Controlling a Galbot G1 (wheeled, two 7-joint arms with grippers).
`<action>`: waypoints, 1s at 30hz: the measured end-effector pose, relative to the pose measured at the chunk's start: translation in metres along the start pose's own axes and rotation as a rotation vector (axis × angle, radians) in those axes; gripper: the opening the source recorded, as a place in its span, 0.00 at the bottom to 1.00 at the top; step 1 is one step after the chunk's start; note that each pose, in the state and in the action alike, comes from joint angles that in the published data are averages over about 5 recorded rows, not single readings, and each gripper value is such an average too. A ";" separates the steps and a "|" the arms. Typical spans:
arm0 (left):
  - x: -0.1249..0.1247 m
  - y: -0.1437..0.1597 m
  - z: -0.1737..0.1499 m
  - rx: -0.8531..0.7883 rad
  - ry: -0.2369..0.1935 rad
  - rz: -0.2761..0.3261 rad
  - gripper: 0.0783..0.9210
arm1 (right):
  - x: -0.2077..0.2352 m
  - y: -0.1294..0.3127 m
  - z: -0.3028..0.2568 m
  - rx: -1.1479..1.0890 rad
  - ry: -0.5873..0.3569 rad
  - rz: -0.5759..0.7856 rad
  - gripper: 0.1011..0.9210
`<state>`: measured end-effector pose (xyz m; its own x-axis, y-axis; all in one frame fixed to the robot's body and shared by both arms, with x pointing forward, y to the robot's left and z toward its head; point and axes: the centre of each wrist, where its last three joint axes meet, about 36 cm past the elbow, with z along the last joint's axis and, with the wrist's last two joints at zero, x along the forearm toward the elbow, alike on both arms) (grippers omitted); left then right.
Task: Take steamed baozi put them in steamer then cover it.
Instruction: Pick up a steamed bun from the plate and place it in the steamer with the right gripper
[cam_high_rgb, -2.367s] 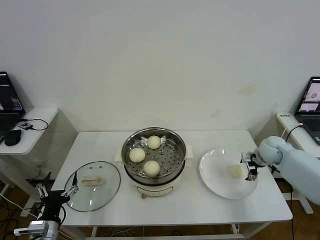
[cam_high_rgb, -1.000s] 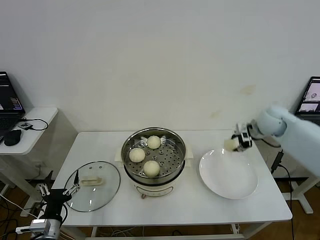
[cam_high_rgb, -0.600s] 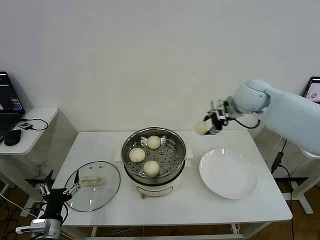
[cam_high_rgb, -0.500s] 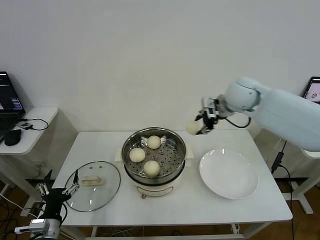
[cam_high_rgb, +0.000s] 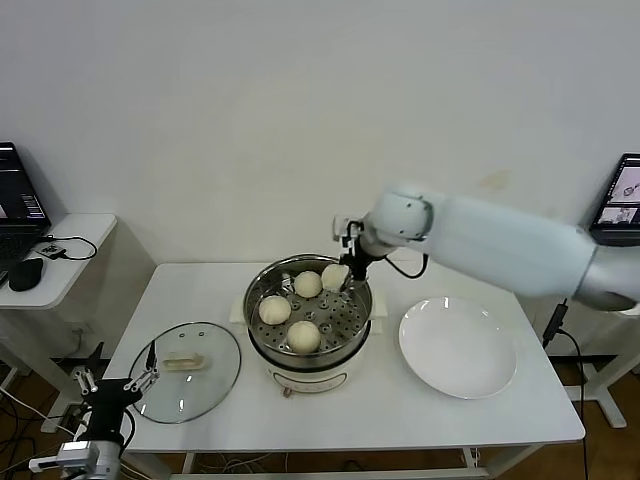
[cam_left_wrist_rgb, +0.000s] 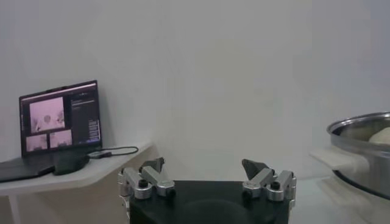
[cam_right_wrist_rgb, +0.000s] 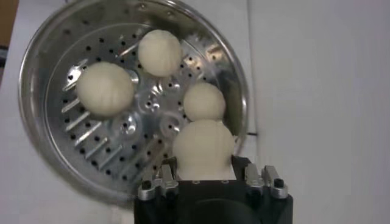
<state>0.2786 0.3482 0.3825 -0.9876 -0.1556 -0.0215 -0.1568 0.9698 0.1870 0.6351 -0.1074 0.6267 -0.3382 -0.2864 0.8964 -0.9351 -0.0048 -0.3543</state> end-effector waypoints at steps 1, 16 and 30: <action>0.000 0.000 0.000 0.000 0.000 -0.001 0.88 | -0.005 0.002 -0.002 -0.001 0.002 -0.005 0.58; 0.000 -0.001 0.001 0.004 0.000 -0.005 0.88 | -0.045 0.023 -0.004 -0.005 0.052 -0.050 0.58; 0.000 0.000 0.001 0.005 0.001 -0.006 0.88 | -0.037 0.025 0.001 -0.002 0.053 -0.019 0.86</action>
<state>0.2790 0.3482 0.3812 -0.9865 -0.1621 -0.0213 -0.1633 0.9697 0.1817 0.6245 -0.0978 0.5850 -0.3250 -0.2352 0.9160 -0.9418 -0.0077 -0.3361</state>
